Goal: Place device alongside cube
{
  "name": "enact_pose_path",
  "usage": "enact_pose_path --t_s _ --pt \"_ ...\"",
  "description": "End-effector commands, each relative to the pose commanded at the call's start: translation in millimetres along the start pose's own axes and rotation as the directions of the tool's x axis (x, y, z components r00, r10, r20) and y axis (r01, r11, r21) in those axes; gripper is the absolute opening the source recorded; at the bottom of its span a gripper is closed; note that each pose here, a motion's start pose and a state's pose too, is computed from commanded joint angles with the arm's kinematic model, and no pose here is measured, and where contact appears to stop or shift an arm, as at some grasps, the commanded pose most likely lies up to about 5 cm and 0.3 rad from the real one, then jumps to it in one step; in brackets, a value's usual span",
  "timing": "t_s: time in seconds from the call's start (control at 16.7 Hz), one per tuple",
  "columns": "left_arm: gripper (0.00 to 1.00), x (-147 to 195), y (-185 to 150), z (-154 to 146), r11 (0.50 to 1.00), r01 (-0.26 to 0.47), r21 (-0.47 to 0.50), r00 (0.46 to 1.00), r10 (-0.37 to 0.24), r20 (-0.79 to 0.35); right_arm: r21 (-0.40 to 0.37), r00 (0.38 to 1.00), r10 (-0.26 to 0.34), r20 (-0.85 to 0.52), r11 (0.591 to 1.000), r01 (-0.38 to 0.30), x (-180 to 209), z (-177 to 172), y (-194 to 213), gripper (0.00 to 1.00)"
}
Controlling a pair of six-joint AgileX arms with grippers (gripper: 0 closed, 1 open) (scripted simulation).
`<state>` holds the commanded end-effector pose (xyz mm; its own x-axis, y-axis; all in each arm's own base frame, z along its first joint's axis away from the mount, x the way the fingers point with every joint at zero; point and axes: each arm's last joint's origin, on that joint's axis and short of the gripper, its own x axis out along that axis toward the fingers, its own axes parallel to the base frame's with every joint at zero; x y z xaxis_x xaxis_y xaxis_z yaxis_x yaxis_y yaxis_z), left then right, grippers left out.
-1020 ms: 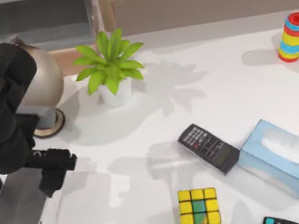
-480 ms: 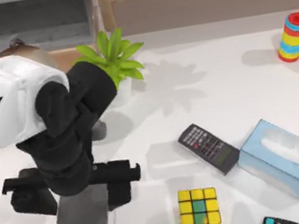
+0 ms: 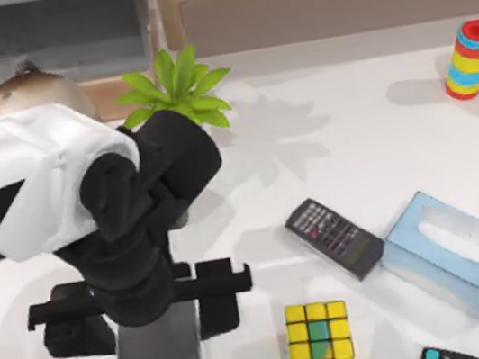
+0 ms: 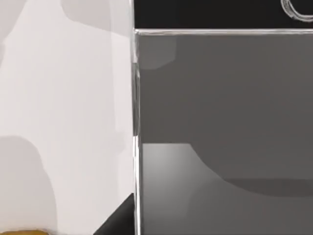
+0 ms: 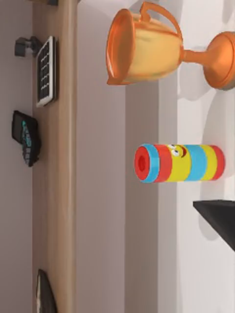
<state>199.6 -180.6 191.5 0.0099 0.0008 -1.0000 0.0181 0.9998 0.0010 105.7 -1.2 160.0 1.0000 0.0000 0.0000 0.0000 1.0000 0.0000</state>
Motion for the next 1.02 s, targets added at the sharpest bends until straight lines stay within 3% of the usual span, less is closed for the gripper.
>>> enact_pose_path --t_s 0.36,1.02 --pt "0.0 0 0 1 1.0 0.0 -0.001 1.0 0.0 -0.002 0.0 1.0 0.0 0.0 1.0 0.0 0 0 0 1.0" --pt "0.0 15 -8 -3 0.998 0.056 0.025 0.998 -0.055 -0.032 0.0 1.0 0.0 0.0 1.0 0.0 0 0 0 1.0"
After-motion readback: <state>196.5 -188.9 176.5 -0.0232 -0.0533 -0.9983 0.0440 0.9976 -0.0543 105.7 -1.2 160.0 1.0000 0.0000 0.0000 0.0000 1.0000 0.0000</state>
